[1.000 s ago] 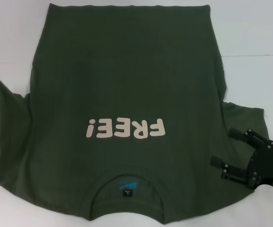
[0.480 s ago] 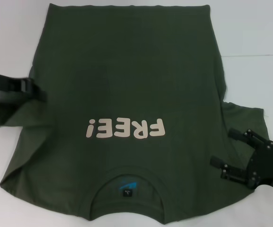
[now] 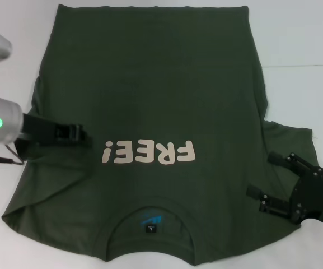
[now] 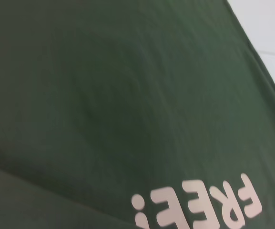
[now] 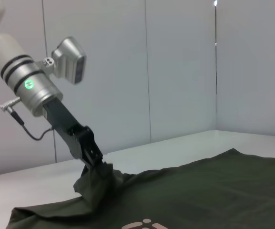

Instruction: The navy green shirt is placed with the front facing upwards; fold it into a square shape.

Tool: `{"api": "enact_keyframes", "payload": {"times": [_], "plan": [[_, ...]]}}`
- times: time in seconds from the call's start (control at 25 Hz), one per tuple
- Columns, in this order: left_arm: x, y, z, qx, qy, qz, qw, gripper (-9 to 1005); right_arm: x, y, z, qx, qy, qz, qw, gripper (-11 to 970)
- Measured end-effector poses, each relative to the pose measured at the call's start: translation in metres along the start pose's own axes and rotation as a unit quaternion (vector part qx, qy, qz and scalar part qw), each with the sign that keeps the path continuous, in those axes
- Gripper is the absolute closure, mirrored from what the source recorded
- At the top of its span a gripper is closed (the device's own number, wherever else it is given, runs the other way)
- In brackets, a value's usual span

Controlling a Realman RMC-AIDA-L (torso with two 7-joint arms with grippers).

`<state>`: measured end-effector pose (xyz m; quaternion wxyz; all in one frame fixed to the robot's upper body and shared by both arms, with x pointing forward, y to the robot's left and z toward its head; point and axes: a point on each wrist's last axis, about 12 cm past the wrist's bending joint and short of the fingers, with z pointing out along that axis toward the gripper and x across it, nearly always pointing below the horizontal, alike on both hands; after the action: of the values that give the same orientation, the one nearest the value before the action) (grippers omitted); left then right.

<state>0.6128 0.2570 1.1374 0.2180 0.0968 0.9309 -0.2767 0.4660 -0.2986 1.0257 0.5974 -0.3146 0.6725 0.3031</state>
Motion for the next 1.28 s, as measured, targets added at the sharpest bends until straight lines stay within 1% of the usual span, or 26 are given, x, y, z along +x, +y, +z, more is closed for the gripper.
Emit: {"api": "enact_keyframes", "payload": {"times": [0.08, 0.36, 0.48, 0.52, 0.88, 1.0, 1.12, 1.2, 1.28], "plan": [[0.003, -0.003, 0.007, 0.001, 0.008, 0.005, 1.0, 977, 0.0, 0.0, 0.0, -0.001, -0.001, 0.0, 1.0, 33], [0.009, -0.007, 0.018, 0.005, 0.022, 0.009, 1.0, 976, 0.0, 0.001, 0.0, -0.002, -0.002, 0.001, 1.0, 33], [0.009, -0.006, 0.02, 0.001, 0.018, 0.006, 1.0, 852, 0.0, 0.001, 0.0, -0.002, -0.002, 0.001, 1.0, 33], [0.01, -0.003, 0.019, -0.004, 0.013, 0.002, 1.0, 811, 0.0, 0.001, 0.0, -0.002, -0.002, 0.001, 1.0, 33], [0.007, 0.005, 0.014, -0.019, -0.004, 0.001, 1.0, 630, 0.0, 0.001, 0.0, -0.002, -0.002, 0.001, 1.0, 33], [0.004, 0.006, 0.007, -0.023, -0.012, 0.002, 1.0, 570, -0.001, 0.0, 0.001, -0.002, -0.002, 0.0, 1.0, 33], [0.0, 0.009, -0.002, -0.018, -0.023, -0.004, 1.0, 358, -0.001, 0.0, 0.001, -0.002, -0.002, 0.0, 1.0, 33], [-0.002, 0.012, -0.01, -0.014, -0.033, -0.012, 0.999, 314, -0.001, 0.0, 0.001, -0.001, -0.003, 0.0, 1.0, 33], [-0.004, 0.02, -0.022, -0.012, -0.048, -0.03, 0.998, 270, -0.001, 0.0, 0.001, 0.0, -0.004, 0.0, 1.0, 33]]}}
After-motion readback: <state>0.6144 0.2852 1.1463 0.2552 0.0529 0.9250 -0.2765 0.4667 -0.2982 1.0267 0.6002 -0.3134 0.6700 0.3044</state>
